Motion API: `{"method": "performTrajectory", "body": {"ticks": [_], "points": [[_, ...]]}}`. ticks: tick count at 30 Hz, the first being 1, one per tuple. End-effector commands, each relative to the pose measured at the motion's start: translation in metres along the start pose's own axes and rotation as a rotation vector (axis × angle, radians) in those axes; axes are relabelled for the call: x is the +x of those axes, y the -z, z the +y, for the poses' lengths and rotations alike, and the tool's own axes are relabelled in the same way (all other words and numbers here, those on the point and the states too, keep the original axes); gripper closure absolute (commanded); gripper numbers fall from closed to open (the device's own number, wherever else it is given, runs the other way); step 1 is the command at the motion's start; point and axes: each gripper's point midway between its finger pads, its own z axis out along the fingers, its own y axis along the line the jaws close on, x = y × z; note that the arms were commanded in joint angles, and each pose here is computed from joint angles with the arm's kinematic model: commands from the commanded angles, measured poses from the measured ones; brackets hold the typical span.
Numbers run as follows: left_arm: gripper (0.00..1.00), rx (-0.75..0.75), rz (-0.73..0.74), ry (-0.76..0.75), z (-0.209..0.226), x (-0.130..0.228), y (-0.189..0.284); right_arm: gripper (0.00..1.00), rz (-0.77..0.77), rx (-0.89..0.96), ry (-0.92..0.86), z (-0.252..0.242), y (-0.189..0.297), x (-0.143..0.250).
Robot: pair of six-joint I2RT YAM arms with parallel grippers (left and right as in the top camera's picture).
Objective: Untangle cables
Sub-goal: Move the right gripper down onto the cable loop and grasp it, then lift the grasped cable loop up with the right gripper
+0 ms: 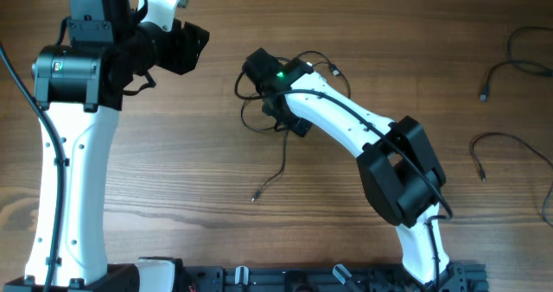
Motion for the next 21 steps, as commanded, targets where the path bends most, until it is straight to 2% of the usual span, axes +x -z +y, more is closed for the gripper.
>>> {"method": "performTrajectory", "body": {"ticks": [1,21], "points": [[0.47,-0.010,-0.005,-0.013,0.000,0.000,0.006,0.34,0.030,0.032,-0.017,-0.004,-0.016,0.009],[0.47,-0.009,-0.001,-0.012,0.000,0.001,0.006,0.34,0.024,0.042,-0.009,0.001,-0.040,0.012]]}}
